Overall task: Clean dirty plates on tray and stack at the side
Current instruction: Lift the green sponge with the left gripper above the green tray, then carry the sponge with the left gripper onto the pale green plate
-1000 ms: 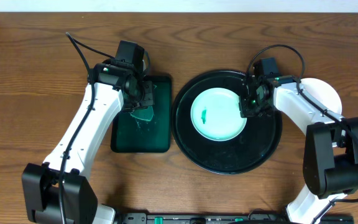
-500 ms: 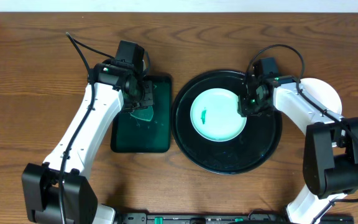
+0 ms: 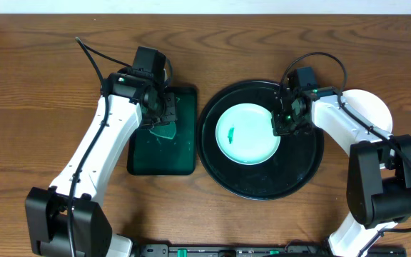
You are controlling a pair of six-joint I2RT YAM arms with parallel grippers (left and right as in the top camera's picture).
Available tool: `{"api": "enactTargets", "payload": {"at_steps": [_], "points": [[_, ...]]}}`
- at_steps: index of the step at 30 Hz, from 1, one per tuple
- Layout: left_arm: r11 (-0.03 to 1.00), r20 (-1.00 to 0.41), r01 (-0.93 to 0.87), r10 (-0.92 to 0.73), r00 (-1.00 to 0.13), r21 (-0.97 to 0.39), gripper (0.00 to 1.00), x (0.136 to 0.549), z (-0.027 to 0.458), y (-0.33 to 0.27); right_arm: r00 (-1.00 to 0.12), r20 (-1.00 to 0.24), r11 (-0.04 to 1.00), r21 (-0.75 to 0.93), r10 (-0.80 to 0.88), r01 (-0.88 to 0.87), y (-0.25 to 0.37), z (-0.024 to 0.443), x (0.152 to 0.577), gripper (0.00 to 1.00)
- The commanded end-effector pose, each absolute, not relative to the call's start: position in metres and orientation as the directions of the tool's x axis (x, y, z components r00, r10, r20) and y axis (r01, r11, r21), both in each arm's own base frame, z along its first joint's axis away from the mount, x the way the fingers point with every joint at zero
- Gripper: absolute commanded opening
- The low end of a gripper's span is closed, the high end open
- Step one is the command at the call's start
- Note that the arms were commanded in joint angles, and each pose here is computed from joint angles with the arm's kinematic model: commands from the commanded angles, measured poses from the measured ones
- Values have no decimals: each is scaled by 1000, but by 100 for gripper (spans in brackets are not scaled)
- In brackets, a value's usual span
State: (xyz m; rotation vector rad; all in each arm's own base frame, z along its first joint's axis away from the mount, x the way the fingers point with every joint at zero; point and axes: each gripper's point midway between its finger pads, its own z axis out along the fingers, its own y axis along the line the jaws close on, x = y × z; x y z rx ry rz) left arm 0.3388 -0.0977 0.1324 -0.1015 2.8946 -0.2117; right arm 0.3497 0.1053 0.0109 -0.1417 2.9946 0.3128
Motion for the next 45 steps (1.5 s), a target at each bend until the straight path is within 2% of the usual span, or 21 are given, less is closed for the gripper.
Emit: {"api": "enactTargets", "payload": {"at_steps": [1, 7, 8, 9, 10, 11, 13, 14, 17, 25, 27, 31, 34, 35, 37, 39, 45], "points": [[988, -221, -59, -89, -971, -141, 7, 338, 129, -96, -987, -141, 973, 210, -70, -99, 108, 18, 349, 1], [988, -237, -57, -91, -967, -147, 7, 342, 130, -97, -988, -135, 973, 210, -70, -98, 108, 17, 348, 1], [987, -239, -56, -91, -967, -147, 7, 342, 131, -97, -988, -135, 973, 209, -70, -98, 108, 17, 348, 5], [987, -240, -56, -91, -967, -147, 7, 342, 131, -97, -988, -136, 973, 210, -70, -98, 108, 17, 348, 20], [988, -240, -56, -91, -966, -147, 7, 343, 131, -97, -988, -140, 973, 210, -70, -99, 108, 17, 349, 31], [988, -241, -59, -92, -966, -140, 7, 343, 131, -96, -987, -144, 973, 210, -70, -100, 109, 18, 350, 32], [992, -249, -70, -95, -964, -106, 7, 343, 130, -89, -987, -146, 972, 211, -70, -100, 109, 18, 350, 29], [994, -261, -86, -102, -960, -69, 7, 345, 131, -83, -987, -145, 972, 211, -70, -100, 109, 18, 350, 18], [995, -276, -97, -101, -956, -26, 7, 349, 137, -75, -987, -144, 973, 211, -67, -97, 109, 18, 350, 1], [996, -258, -88, -88, -962, -12, 7, 366, 156, -79, -990, -136, 974, 214, -48, -77, 108, 17, 349, 1], [994, -245, -98, -106, -964, -42, 7, 369, 151, -86, -990, -136, 974, 214, -48, -77, 108, 17, 349, 1], [979, -187, -36, -74, -980, -199, 8, 365, 141, -132, -989, -136, 974, 214, -50, -79, 109, 17, 349, 1], [972, -170, -45, -86, -982, -233, 7, 363, 136, -154, -989, -136, 974, 214, -53, -82, 110, 17, 349, 1], [970, -171, -45, -88, -981, -238, 7, 363, 136, -161, -989, -136, 973, 214, -54, -83, 110, 17, 349, 3], [967, -179, -39, -87, -980, -252, 7, 361, 135, -177, -989, -136, 973, 214, -55, -84, 111, 17, 348, 20], [962, -195, -26, -81, -978, -270, 8, 360, 137, -195, -988, -145, 973, 214, -56, -87, 112, 18, 350, 25], [946, -244, 37, -45, -969, -322, 7, 352, 142, -245, -982, -180, 971, 219, -56, -95, 114, 19, 359, 16]]}}
